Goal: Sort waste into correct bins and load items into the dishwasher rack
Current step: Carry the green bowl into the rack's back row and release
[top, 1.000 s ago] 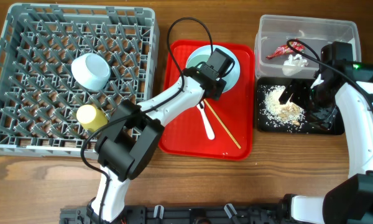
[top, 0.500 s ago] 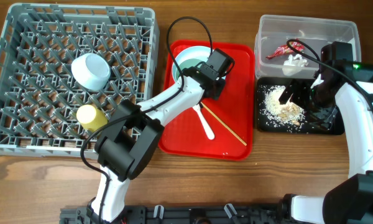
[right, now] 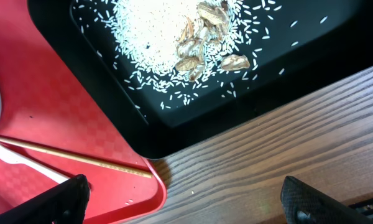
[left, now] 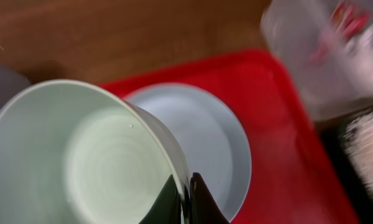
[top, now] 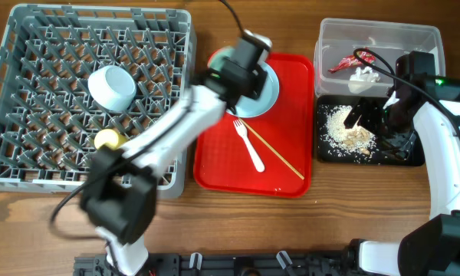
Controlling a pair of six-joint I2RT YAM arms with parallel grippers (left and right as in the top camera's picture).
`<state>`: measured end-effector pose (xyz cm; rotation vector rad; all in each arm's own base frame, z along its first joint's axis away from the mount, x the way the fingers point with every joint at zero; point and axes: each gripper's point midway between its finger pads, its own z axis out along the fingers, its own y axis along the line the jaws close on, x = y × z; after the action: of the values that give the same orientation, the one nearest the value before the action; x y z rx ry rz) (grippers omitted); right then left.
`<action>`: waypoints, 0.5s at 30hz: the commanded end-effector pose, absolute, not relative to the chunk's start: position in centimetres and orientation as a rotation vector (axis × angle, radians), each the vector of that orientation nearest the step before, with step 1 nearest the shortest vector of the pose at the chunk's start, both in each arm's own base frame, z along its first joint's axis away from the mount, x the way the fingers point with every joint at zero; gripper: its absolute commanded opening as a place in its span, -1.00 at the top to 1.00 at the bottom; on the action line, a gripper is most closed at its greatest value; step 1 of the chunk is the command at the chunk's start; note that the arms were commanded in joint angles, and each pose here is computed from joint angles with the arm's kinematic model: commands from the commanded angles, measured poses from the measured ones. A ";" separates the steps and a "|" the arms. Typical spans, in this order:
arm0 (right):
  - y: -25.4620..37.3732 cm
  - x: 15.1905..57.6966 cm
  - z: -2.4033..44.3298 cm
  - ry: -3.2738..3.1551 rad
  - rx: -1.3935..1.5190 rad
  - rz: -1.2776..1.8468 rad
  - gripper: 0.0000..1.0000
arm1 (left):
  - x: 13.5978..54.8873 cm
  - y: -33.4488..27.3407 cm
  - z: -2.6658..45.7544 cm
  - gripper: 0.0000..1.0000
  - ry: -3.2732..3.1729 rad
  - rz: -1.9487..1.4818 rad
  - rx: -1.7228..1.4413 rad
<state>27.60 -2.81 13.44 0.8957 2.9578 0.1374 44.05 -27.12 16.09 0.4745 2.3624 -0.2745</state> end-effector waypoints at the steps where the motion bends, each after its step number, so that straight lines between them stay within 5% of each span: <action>1: -3.0 28.1 14.5 2.926 0.854 0.139 -0.99 | 44.9 -24.0 22.5 0.92 2.260 -0.538 0.422; 15: -3.0 28.1 14.5 2.925 0.854 0.138 -0.99 | 48.7 -11.6 24.6 0.92 2.170 -1.172 0.081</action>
<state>27.61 -2.81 13.44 0.8853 2.9602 0.1372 49.20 -11.76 24.88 0.1145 2.1848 -0.8694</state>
